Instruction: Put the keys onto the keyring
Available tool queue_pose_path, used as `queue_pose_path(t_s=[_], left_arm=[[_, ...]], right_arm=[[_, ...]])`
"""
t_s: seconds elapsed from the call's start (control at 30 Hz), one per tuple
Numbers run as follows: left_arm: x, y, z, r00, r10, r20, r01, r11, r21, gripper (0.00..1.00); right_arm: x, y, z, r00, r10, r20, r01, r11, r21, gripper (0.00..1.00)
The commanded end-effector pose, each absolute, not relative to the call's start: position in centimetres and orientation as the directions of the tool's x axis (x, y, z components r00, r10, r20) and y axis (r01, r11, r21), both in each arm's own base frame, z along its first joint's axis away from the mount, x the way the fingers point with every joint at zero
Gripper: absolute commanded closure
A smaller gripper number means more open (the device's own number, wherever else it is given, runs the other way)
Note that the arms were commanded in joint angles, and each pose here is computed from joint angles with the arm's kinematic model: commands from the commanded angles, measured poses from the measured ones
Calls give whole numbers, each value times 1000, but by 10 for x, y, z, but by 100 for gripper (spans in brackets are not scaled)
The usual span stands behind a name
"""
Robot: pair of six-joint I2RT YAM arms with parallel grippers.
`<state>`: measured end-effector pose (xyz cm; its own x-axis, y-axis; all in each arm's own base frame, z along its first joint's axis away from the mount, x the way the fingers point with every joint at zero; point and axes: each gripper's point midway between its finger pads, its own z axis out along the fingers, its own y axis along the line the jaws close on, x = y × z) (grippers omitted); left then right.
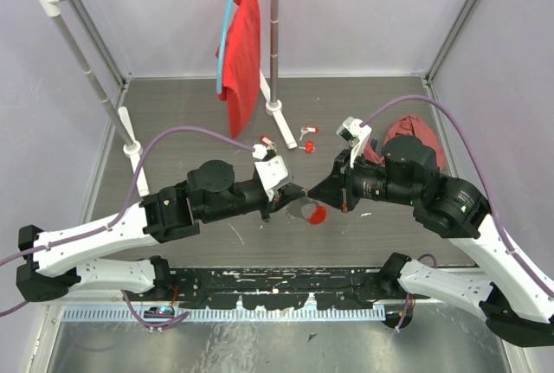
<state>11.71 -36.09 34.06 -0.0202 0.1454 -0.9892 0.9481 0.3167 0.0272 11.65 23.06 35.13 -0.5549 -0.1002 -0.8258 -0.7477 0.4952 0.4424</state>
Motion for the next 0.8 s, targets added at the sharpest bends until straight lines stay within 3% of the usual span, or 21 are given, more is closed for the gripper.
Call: queue_pose_path(t_s=[0.0, 0.6, 0.77], left_arm=[[119, -361, 377, 20, 56, -998, 944, 327, 37, 100], [118, -360, 377, 24, 57, -998, 946, 323, 41, 100], [108, -363, 378, 29, 49, -998, 962, 270, 41, 100]], right_arm=[[127, 228, 359, -536, -60, -842, -730, 533, 427, 99], [138, 218, 341, -574, -76, -815, -662, 629, 408, 99], [140, 218, 342, -568, -59, -821, -659, 631, 410, 99]])
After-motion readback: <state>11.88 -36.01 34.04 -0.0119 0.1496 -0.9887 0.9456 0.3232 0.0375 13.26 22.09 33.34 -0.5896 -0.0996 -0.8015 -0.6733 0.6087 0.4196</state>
